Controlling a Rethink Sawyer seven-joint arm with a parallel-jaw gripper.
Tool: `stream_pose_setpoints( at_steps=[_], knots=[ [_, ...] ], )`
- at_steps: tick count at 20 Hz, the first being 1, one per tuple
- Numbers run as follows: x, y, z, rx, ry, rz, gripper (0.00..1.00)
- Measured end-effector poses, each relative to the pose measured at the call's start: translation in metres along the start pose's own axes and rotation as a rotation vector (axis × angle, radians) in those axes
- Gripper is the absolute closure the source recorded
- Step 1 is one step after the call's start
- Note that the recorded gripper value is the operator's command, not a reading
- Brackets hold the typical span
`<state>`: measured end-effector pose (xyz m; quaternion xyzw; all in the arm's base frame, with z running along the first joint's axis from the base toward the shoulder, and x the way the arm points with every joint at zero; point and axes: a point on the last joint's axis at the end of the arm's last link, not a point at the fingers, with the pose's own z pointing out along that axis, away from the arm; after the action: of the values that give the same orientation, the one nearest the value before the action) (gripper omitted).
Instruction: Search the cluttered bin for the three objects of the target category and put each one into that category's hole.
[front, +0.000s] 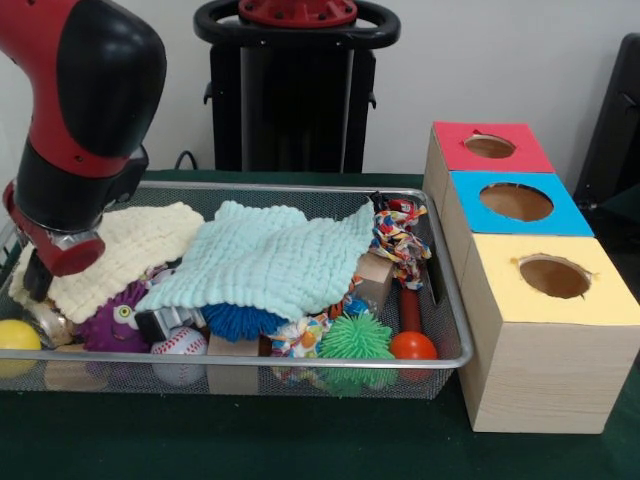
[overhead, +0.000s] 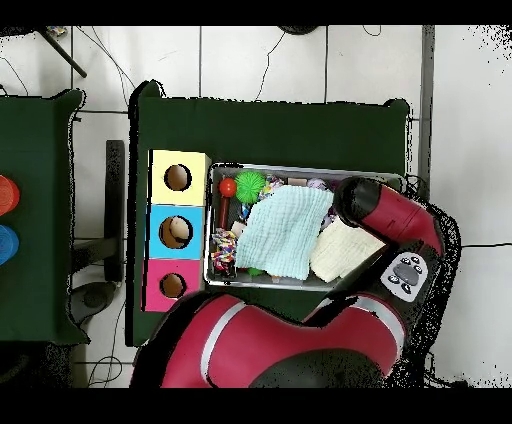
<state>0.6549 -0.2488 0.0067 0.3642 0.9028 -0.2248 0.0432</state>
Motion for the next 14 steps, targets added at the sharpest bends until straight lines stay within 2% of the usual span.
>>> stream_pose_setpoints(
  at_steps=[7,14],
  knots=[
    [-0.019,-0.002,-0.028,-0.024,-0.038,0.019,1.0],
    [-0.025,-0.004,-0.038,-0.032,-0.051,0.027,1.0]
  ],
)
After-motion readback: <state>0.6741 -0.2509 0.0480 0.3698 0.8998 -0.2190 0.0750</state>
